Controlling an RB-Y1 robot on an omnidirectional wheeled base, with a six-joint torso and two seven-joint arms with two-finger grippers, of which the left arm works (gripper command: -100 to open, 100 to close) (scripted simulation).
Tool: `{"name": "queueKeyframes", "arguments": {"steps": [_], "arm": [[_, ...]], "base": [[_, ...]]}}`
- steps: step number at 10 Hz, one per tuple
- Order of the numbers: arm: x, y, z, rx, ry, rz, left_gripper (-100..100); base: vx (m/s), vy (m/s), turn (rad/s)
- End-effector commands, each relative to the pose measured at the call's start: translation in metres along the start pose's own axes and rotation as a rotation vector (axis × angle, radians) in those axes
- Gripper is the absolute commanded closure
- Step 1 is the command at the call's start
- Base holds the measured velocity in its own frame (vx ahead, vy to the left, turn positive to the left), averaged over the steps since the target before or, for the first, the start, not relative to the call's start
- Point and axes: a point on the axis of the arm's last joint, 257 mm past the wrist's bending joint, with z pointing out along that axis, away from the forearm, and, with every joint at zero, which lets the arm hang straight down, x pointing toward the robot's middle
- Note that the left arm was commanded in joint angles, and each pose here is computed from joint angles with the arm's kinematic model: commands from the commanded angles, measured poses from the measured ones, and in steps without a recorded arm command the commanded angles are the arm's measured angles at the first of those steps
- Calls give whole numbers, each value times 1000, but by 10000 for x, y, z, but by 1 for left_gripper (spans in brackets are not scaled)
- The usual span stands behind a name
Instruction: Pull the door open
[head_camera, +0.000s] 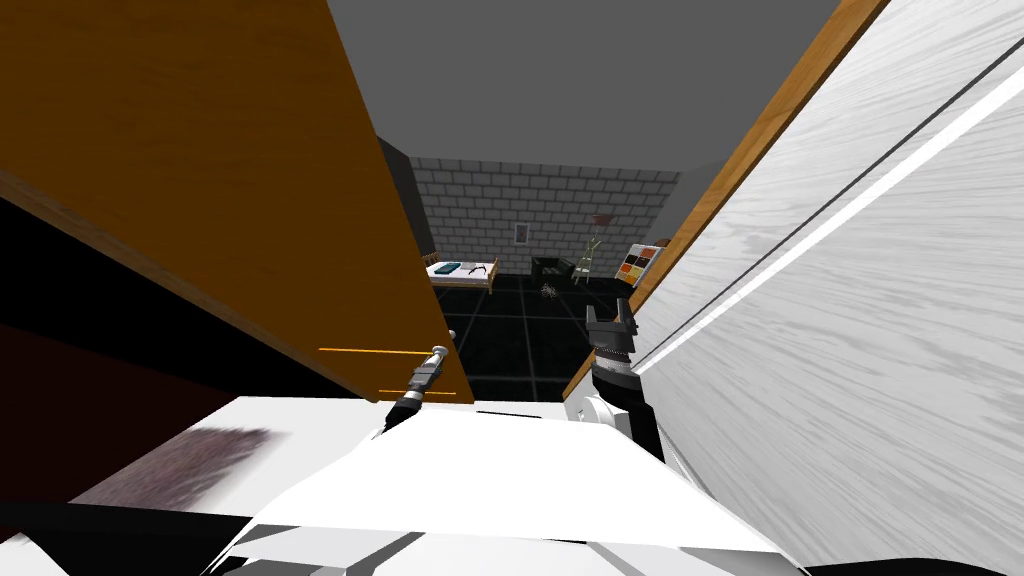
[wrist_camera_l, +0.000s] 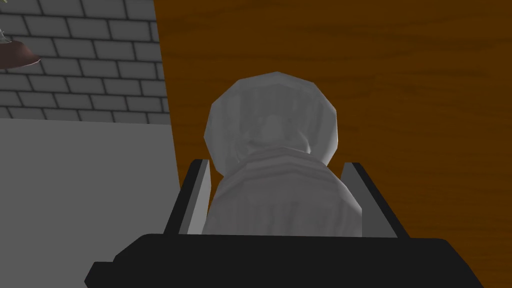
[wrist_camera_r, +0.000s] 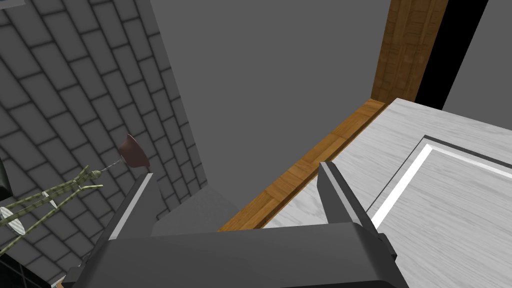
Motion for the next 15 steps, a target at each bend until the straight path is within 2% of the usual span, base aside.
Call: {"name": "queueKeyframes", "arguments": {"steps": [1, 2, 5, 11, 12, 14, 15], "arm": [[16, -32, -9, 3, 2, -5, 100], [16, -32, -9, 3, 2, -5, 100], [7, -4, 8, -4, 0, -71, 100], [-3, -13, 56, -14, -8, -253, 100], [-3, -13, 56, -14, -8, -260, 100], [-7, -18, 78, -18, -12, -333, 100], [-7, -18, 78, -18, -12, -342, 100]], "base": [[-8, -1, 5], [0, 0, 0], [-20, 14, -25], [-36, 15, -35], [-32, 15, -21], [-39, 8, -31], [-32, 16, -25]]}}
